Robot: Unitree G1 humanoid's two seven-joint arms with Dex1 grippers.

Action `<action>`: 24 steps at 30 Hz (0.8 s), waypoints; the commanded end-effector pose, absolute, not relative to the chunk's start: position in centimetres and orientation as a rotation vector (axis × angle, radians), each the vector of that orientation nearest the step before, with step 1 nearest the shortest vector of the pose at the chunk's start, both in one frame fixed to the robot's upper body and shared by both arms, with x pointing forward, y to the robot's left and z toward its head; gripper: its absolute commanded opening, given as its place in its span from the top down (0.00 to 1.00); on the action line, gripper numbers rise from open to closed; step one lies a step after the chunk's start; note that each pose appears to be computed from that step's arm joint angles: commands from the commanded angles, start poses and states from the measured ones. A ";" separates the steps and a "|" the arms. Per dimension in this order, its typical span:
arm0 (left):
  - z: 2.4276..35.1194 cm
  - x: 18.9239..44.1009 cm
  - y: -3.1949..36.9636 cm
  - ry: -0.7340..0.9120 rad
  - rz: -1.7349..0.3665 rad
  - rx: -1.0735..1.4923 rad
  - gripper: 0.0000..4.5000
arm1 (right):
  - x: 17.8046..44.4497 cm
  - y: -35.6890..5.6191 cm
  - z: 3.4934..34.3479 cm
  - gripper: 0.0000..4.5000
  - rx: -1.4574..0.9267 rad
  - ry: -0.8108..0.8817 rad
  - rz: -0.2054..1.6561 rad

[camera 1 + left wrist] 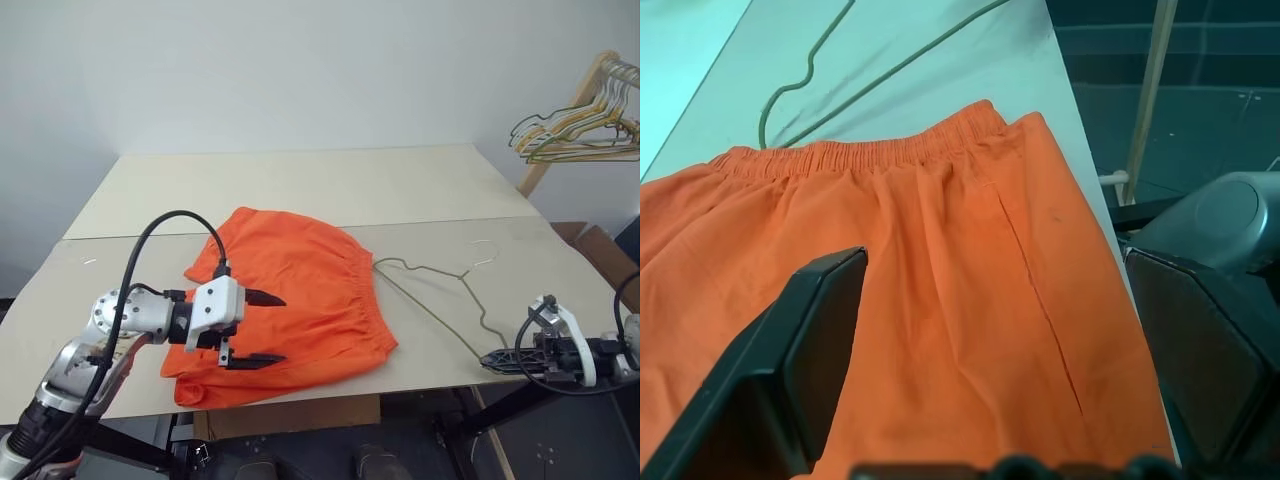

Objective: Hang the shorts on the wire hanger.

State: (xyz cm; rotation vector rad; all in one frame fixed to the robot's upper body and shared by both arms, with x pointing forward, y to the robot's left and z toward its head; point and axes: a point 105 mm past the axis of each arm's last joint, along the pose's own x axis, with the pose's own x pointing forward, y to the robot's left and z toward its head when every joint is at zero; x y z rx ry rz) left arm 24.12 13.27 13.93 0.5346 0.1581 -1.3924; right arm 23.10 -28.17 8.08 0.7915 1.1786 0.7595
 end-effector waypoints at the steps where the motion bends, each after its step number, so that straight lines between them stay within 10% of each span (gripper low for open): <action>1: 14.8 23.8 13.0 0.120 -1.407 0.561 0.01 | 23.1 -28.1 9.3 1.00 0.802 1.128 0.806; 24: 14.2 23.9 13.0 0.137 -1.395 0.589 0.01 | 23.0 -24.2 8.1 1.00 0.850 1.158 0.965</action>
